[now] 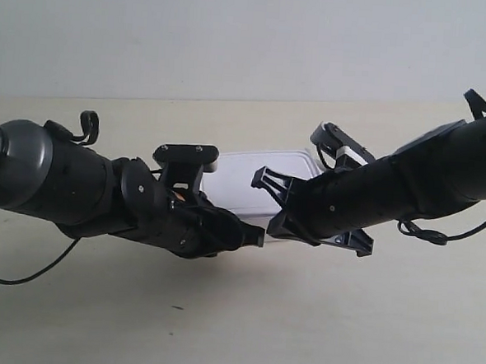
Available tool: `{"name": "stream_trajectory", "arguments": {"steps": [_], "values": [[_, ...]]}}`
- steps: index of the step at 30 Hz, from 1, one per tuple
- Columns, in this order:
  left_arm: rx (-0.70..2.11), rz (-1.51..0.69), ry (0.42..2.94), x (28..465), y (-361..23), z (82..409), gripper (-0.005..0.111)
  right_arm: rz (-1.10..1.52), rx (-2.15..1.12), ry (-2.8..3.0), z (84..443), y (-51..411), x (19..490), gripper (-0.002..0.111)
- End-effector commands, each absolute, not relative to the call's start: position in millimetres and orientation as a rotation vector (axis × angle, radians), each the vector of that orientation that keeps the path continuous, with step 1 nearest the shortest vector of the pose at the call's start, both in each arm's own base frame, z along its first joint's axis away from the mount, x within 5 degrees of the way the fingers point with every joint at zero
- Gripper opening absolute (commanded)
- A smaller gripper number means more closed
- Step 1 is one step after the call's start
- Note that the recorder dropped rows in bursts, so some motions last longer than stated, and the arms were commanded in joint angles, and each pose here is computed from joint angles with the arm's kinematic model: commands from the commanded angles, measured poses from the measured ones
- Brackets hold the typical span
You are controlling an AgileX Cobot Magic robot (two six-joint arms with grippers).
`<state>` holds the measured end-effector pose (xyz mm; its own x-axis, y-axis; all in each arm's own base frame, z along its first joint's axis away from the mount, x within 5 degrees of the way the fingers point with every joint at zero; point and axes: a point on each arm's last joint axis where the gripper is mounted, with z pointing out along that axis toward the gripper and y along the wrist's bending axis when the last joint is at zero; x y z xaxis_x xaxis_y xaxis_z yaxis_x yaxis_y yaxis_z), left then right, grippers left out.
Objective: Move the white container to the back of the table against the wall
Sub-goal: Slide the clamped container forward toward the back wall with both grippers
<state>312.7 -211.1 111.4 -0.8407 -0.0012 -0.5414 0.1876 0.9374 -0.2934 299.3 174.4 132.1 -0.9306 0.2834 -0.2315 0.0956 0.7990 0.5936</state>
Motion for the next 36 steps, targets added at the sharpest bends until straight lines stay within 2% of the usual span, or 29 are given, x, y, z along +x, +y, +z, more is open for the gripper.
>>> {"name": "stream_trajectory", "arguments": {"steps": [1,18,36], "values": [[0.111,-0.431,2.461,321.5,-209.3,117.2,0.0,0.841,0.237,2.68,131.4,175.3,300.4,0.0],[0.137,-0.426,2.406,342.8,-209.4,126.8,0.0,0.74,0.184,2.671,123.8,173.2,308.6,0.0],[0.142,-0.402,2.427,352.6,-212.3,108.5,0.0,0.711,0.31,2.62,122.3,146.5,338.3,0.0]]}}
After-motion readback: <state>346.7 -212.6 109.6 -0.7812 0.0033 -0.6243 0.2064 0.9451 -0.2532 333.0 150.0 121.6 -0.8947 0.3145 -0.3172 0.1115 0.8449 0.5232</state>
